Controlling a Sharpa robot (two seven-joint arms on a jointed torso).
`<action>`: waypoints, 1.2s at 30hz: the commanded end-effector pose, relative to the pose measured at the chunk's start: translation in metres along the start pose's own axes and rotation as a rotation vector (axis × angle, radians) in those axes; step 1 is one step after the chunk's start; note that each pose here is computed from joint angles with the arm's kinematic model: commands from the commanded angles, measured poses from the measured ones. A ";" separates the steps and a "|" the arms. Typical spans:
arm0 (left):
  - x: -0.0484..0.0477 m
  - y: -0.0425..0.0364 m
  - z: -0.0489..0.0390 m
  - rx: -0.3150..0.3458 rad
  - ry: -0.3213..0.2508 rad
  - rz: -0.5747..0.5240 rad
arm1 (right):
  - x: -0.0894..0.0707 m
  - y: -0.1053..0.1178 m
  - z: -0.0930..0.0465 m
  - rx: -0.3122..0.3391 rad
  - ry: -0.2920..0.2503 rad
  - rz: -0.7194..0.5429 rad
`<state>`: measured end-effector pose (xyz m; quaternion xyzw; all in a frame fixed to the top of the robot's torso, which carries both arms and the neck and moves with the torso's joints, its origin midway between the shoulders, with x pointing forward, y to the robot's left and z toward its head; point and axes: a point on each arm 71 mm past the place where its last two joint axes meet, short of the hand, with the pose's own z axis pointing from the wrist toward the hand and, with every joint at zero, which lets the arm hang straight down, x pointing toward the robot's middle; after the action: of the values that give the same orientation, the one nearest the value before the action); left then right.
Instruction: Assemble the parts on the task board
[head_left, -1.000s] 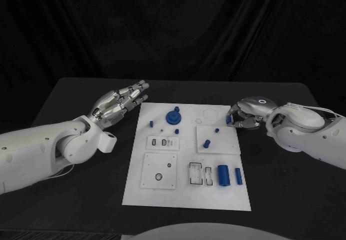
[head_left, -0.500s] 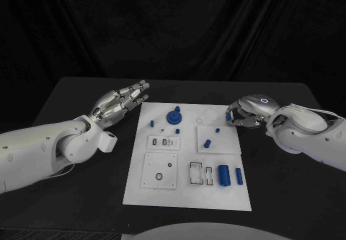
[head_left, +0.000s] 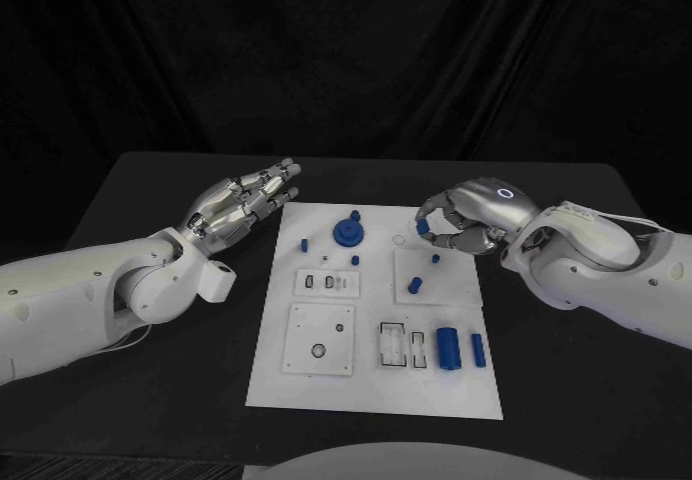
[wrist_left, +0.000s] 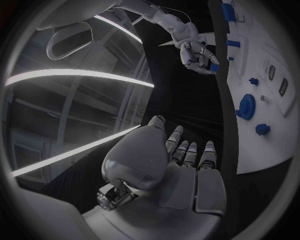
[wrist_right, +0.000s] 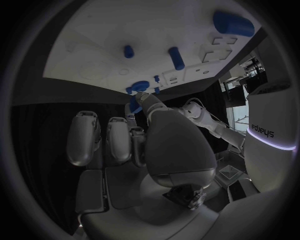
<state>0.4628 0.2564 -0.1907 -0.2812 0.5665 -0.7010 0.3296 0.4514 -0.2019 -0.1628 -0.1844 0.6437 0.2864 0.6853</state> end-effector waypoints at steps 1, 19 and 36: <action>0.0021 -0.0018 0.0011 0.033 0.011 -0.016 | 0.005 0.015 0.007 0.003 0.040 0.020; 0.0063 -0.0006 0.0047 0.030 0.019 -0.020 | 0.048 0.064 0.044 -0.072 0.129 0.036; 0.0071 0.0007 0.0073 0.028 0.027 -0.024 | 0.063 0.076 0.051 -0.093 0.146 0.047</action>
<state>0.4648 0.2477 -0.1914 -0.2770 0.5673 -0.7053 0.3224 0.4436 -0.1018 -0.2100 -0.2220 0.6807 0.3239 0.6184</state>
